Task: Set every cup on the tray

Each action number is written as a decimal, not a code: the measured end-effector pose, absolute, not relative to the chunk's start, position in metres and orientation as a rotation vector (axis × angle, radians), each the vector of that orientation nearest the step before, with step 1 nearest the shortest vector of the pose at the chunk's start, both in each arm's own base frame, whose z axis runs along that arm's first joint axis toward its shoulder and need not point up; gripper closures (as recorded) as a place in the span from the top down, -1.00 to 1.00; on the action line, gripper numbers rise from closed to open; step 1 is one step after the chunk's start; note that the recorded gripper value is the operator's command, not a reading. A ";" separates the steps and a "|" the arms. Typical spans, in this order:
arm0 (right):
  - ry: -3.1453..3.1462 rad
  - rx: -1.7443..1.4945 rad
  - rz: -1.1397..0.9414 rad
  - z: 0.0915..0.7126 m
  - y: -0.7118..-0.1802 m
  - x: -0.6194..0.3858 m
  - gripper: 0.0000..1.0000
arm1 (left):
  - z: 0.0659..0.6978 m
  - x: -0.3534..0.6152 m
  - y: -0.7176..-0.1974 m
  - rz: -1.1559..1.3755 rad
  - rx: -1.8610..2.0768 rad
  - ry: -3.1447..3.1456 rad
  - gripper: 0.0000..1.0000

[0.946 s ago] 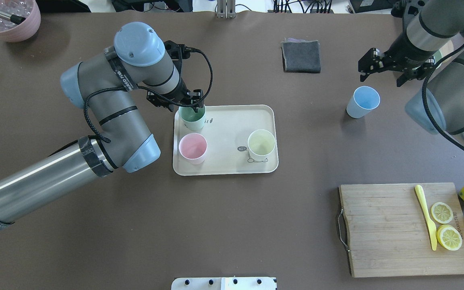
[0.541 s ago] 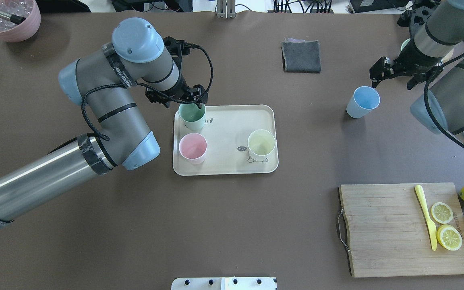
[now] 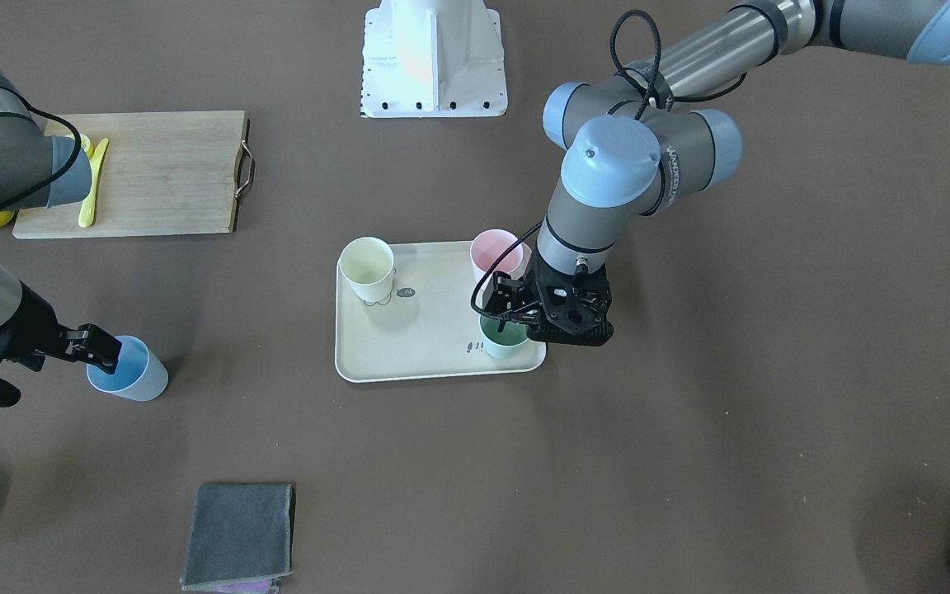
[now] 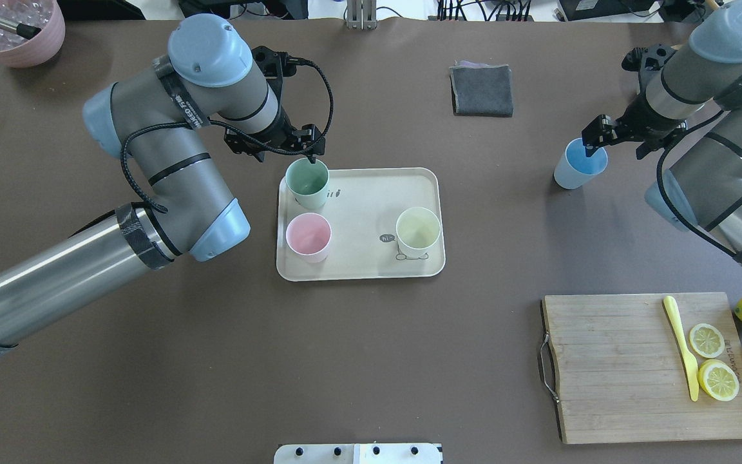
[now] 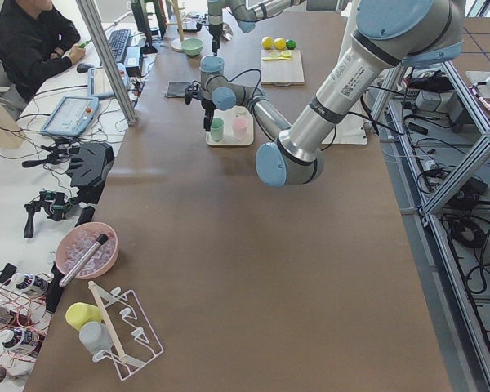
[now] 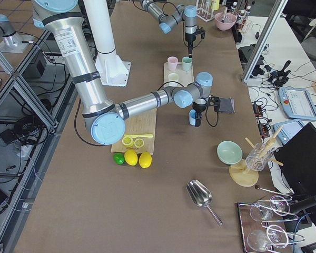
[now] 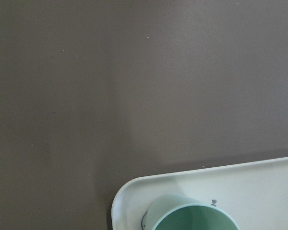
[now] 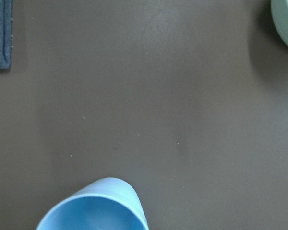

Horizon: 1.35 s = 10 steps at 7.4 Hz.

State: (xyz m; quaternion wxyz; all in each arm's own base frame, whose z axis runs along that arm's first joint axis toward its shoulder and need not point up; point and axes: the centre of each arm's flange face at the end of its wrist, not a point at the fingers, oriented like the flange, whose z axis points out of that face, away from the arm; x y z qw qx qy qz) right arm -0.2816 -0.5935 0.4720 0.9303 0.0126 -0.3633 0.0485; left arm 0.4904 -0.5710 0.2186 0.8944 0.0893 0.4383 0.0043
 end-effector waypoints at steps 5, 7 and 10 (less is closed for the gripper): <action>-0.751 0.022 0.100 0.461 -0.587 -0.306 -1.00 | 0.217 0.475 -0.580 -0.001 0.192 0.916 0.96; -0.785 0.039 0.108 0.432 -0.597 -0.298 -1.00 | 0.209 0.440 -0.595 -0.001 0.183 0.957 0.96; -0.827 0.018 0.149 0.347 -0.610 -0.302 -1.00 | 0.257 0.360 -0.613 0.121 0.273 0.929 0.96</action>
